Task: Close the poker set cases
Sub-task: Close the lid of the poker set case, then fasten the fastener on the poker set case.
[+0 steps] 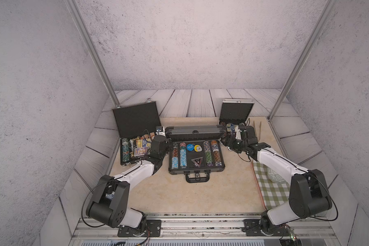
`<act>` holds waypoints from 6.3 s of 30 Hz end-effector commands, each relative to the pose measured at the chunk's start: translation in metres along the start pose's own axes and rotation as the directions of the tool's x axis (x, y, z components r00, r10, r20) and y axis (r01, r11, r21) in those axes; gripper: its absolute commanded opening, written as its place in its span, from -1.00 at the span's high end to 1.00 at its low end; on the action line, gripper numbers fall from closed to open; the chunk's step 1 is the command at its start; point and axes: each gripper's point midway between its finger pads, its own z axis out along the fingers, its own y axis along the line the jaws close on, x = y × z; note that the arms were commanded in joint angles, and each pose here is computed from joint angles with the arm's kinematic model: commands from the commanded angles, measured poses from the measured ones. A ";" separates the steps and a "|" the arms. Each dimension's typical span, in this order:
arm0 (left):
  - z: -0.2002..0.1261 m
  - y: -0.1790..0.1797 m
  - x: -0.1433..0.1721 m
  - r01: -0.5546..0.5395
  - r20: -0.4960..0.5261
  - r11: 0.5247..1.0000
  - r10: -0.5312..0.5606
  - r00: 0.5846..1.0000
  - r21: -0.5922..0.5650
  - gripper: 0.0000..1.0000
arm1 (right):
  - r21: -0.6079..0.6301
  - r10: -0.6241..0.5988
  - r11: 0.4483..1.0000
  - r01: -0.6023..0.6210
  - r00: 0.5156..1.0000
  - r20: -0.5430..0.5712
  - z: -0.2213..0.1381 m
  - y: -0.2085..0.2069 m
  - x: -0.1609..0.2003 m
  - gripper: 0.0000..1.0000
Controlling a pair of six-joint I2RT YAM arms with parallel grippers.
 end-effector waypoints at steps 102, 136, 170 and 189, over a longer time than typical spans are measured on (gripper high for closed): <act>-0.044 -0.053 0.159 0.002 -0.767 0.999 0.038 0.640 0.051 1.00 | -0.169 -0.357 0.933 0.316 0.868 -0.346 0.011 0.049 0.207 -0.39; -0.047 -0.048 0.144 0.059 -0.739 0.998 -0.032 0.673 0.011 1.00 | 0.035 0.000 0.999 0.013 0.944 -0.331 0.022 0.043 0.247 -0.42; -0.048 -0.045 0.136 0.087 -0.728 0.996 -0.058 0.683 0.002 1.00 | 0.023 0.053 0.999 -0.049 0.951 -0.305 0.019 0.053 0.251 -0.45; -0.050 -0.045 0.131 0.088 -0.719 0.996 -0.060 0.692 0.001 1.00 | 0.021 0.059 0.998 -0.056 0.969 -0.242 0.029 0.054 0.259 -0.05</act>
